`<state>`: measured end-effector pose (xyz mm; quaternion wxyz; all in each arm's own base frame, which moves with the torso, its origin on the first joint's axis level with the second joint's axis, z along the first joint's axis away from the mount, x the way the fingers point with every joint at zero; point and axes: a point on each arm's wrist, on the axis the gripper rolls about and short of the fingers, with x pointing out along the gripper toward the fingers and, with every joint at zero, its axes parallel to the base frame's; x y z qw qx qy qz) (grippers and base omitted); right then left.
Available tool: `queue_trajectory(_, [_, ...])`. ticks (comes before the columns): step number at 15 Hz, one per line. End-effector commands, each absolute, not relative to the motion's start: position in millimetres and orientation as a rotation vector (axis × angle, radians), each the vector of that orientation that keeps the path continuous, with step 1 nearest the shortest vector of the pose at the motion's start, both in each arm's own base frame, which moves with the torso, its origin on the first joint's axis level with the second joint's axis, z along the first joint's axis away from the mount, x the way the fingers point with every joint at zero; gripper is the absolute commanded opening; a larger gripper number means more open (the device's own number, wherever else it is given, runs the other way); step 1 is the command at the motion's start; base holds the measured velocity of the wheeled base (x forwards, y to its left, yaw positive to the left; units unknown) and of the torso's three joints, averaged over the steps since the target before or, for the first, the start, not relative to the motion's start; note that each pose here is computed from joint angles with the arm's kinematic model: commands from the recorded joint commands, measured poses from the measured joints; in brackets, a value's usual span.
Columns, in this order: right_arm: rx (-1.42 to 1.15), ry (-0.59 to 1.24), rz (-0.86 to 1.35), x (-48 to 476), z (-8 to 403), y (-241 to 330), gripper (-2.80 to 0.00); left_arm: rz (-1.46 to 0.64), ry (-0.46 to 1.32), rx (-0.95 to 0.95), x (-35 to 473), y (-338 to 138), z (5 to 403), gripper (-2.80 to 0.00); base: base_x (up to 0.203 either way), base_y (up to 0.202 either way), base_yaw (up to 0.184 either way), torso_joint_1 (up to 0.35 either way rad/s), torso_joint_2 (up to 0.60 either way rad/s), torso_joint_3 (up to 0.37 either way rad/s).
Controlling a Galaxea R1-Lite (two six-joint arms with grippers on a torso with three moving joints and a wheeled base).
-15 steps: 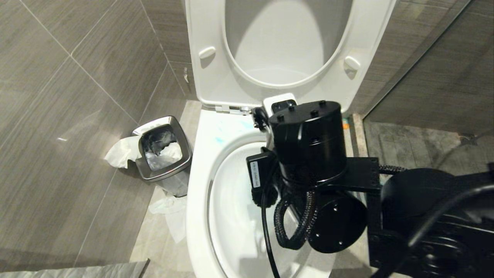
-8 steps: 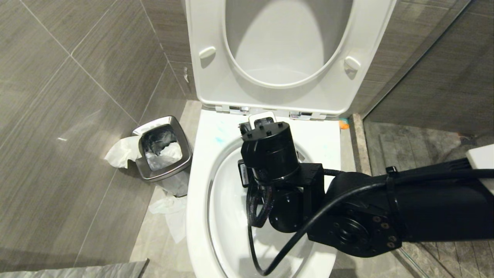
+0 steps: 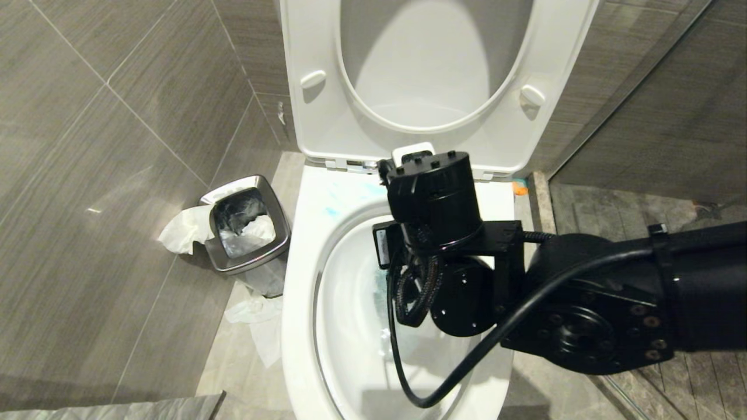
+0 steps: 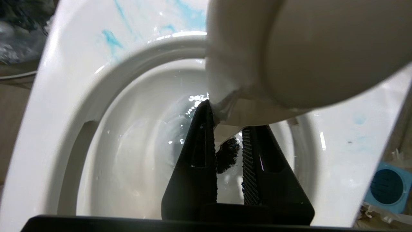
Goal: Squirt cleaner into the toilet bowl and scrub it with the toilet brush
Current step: Scrub the toilet bowl, then put the toilet brush back
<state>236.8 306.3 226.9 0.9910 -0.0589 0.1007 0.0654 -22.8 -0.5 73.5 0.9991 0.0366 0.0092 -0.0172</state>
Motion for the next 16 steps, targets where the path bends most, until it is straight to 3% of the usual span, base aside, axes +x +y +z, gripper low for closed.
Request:
queue_trajectory(1, [-0.056, 0.152, 0.136, 219.7, 265.9, 282.9, -2.80, -0.034, 0.019, 0.073, -22.8, -0.5, 73.4, -2.80, 0.000, 0.000, 0.000, 0.000, 0.00, 0.000])
queue_trajectory(16, [0.124, 0.063, 0.221, 127.5, 392.4, 161.3, -2.80, -0.034, 0.019, 0.072, -22.8, -0.5, 73.4, -2.80, 0.000, 0.000, 0.000, 0.000, 0.00, 0.000])
